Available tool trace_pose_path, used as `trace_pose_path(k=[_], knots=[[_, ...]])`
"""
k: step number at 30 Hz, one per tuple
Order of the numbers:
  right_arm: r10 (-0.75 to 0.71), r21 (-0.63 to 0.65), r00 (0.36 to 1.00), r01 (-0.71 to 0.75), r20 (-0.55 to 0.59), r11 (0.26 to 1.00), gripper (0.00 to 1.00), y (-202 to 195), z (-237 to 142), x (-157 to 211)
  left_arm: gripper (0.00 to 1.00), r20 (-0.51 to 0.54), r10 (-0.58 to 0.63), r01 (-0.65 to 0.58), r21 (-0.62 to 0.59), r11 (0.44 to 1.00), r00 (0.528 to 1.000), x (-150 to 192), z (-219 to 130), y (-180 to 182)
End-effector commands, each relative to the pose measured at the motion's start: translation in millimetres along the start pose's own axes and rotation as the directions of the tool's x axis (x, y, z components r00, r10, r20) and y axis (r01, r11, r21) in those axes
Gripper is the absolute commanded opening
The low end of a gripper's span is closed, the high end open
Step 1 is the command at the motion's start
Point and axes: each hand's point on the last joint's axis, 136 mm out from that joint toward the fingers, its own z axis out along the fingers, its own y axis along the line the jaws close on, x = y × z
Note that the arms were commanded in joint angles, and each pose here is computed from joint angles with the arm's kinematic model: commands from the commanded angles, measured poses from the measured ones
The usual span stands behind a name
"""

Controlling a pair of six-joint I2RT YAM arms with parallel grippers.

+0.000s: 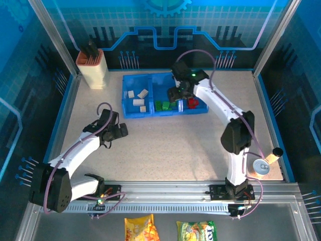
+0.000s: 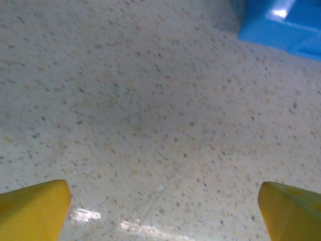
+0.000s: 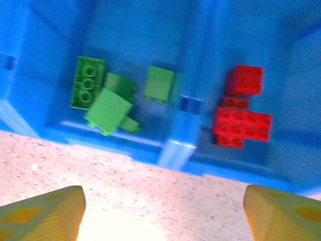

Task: Sort the legos into containers by color
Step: Place the lego in the container, then reset both arms

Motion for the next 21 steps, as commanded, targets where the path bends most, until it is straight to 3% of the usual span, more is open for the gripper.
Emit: trace_pose_path(k=[1,4,10,16,21], knots=[[0.066,0.044,0.997,-0.067,0.037,0.997,0.88,-44,-11,10,0.99,0.08,0.004,0.0,-0.052,0.999,0.997,-28,-1,9],[0.17,0.031,0.984,-0.172,0.053,0.985,0.98,-80,-12,31,0.99,0.104,0.004,0.004,-0.083,0.997,0.995,-41,2,13],[0.383,0.003,0.918,-0.385,0.107,0.923,1.0,-146,-1,73,0.99,0.192,-0.013,0.033,-0.102,0.994,0.981,-62,9,22],[0.402,0.212,0.896,-0.437,0.192,0.874,0.99,-196,23,103,0.99,0.298,-0.055,0.11,-0.171,0.979,0.953,-84,10,45],[0.346,0.228,0.876,-0.432,0.336,0.873,0.99,-204,46,106,0.99,0.391,-0.019,0.099,-0.185,0.978,0.92,-100,17,54]])
